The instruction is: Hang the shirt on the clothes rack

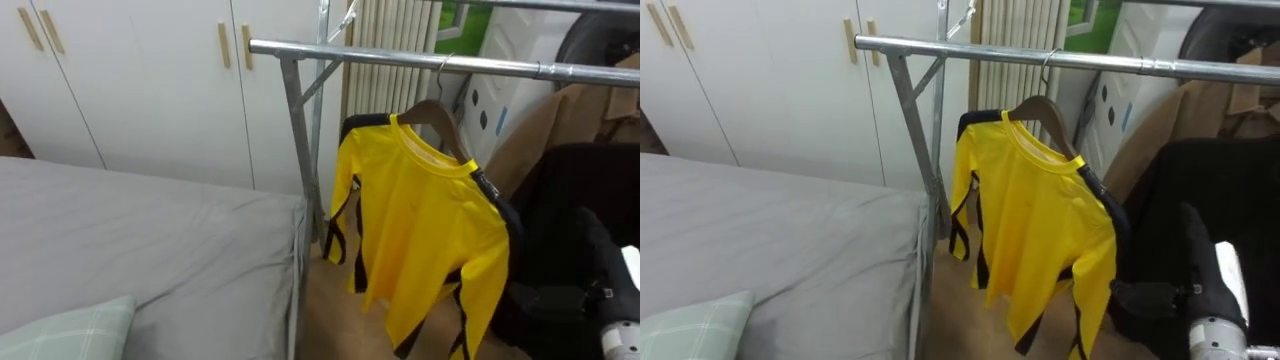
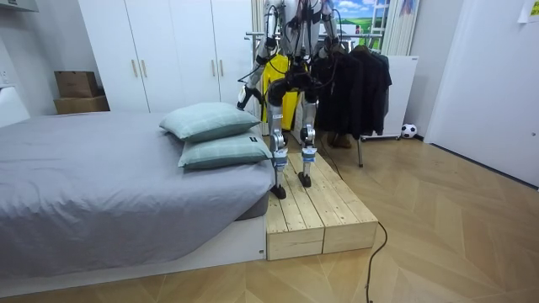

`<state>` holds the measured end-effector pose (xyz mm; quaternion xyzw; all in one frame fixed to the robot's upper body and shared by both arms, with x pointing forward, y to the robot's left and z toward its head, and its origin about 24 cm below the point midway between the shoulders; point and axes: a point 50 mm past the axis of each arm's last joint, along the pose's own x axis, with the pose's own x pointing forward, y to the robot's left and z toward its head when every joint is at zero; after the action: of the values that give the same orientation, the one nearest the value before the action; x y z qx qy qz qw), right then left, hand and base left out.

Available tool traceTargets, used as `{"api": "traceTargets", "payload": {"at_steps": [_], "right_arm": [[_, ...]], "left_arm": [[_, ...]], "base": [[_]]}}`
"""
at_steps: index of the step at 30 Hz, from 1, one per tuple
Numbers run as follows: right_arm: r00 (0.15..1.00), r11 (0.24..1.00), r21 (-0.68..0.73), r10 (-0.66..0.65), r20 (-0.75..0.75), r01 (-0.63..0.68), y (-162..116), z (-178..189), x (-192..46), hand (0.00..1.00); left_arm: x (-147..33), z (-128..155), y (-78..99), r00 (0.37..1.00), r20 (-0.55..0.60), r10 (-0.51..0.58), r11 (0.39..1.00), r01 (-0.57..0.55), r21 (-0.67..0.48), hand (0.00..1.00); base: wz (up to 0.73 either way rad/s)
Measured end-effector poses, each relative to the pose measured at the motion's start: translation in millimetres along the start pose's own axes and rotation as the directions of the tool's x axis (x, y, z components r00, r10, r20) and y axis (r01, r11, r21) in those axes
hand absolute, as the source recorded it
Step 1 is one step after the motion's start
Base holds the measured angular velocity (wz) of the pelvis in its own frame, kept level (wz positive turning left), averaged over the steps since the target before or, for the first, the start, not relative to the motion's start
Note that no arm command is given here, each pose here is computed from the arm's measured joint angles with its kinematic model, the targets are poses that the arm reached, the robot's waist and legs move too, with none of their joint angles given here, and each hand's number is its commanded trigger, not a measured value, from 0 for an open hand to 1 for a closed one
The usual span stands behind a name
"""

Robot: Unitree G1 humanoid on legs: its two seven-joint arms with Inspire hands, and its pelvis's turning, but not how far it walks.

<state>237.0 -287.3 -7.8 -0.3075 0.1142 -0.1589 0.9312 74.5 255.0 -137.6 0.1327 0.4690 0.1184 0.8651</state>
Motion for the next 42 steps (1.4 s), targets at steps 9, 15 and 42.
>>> {"api": "traceTargets", "payload": {"at_steps": [9, 15, 42], "right_arm": [[0.984, 0.977, -0.141, 0.150, -0.093, -0.162, 23, -39, -41, 0.00], [0.941, 0.959, -0.098, 0.237, -0.241, -0.267, 40, -71, -68, 0.00], [0.606, 0.855, 0.318, 0.515, -0.607, -0.409, 96, -137, -160, 0.00]], "left_arm": [[1.4, 2, -0.3, 1.000, 0.005, -0.005, 1.000, 0.005, -0.002, 0.00], [0.3, -12, -2.0, 0.999, -0.051, -0.013, 1.000, 0.013, 0.000, 0.00], [-5.7, -35, -19.8, 0.985, -0.152, -0.076, 0.997, 0.073, -0.028, 0.00]], "base": [[-0.01], [-0.03], [0.01]]}}
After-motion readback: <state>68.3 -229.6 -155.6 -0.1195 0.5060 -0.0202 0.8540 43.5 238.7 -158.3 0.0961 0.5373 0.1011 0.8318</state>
